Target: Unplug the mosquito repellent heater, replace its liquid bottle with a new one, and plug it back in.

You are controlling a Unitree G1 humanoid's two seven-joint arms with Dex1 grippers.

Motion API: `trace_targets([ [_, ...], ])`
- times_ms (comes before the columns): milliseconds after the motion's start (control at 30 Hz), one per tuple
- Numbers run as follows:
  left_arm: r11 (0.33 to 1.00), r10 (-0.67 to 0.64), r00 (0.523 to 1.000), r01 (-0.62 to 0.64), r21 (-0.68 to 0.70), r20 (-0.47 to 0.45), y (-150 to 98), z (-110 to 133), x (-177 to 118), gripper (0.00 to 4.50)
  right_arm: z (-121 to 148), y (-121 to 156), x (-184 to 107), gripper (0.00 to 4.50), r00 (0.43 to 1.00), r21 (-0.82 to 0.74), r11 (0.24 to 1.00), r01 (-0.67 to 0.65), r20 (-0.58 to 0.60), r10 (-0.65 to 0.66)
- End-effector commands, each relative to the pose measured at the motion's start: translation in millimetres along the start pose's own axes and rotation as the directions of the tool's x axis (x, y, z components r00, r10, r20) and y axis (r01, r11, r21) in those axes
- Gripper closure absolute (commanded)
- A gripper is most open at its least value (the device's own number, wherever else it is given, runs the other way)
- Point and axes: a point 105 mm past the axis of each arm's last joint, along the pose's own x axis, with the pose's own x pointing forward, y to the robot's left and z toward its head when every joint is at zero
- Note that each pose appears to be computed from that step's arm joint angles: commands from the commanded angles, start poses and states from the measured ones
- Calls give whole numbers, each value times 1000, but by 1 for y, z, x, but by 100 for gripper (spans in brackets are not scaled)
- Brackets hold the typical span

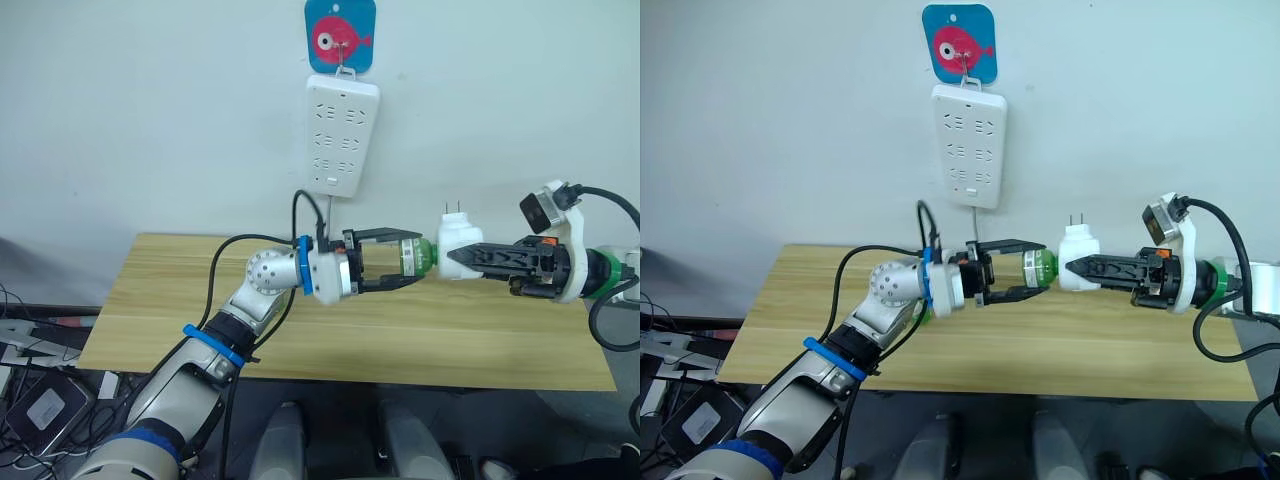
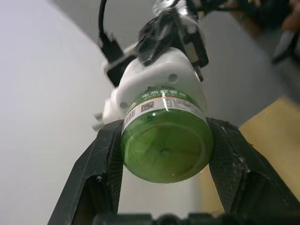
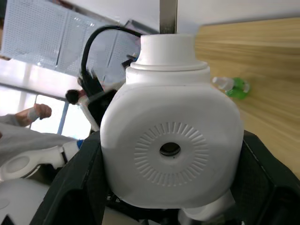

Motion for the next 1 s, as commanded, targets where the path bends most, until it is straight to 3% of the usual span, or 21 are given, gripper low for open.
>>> trace_targets([
  [33,694,-12,1000,-5,-720,-19,8,1,-11,225,-14,24,4,150,991,-36,995,-97,-98,93],
  [67,533,-30,999,41,-845,30,7,10,-13,225,-16,25,4,150,990,-37,994,-102,-106,98],
  [133,271,-33,993,122,-955,117,10,25,-19,225,-18,26,5,150,988,-40,993,-109,-117,104],
  [200,110,-19,989,148,-983,146,13,27,-25,225,-18,27,7,150,987,-46,992,-115,-119,109],
  [233,73,-24,989,150,-986,148,12,27,-26,225,-17,27,8,150,987,-48,992,-117,-119,111],
  [567,52,-62,990,129,-990,126,1,24,-26,225,-15,26,10,150,988,-50,992,-119,-105,113],
  [900,81,-49,998,35,-996,32,2,17,-52,225,6,23,-12,150,999,-58,998,-36,-25,35],
  [1000,99,-47,999,-12,-995,-16,-2,15,-67,225,8,-1,-21,150,987,-51,985,163,17,-163],
])
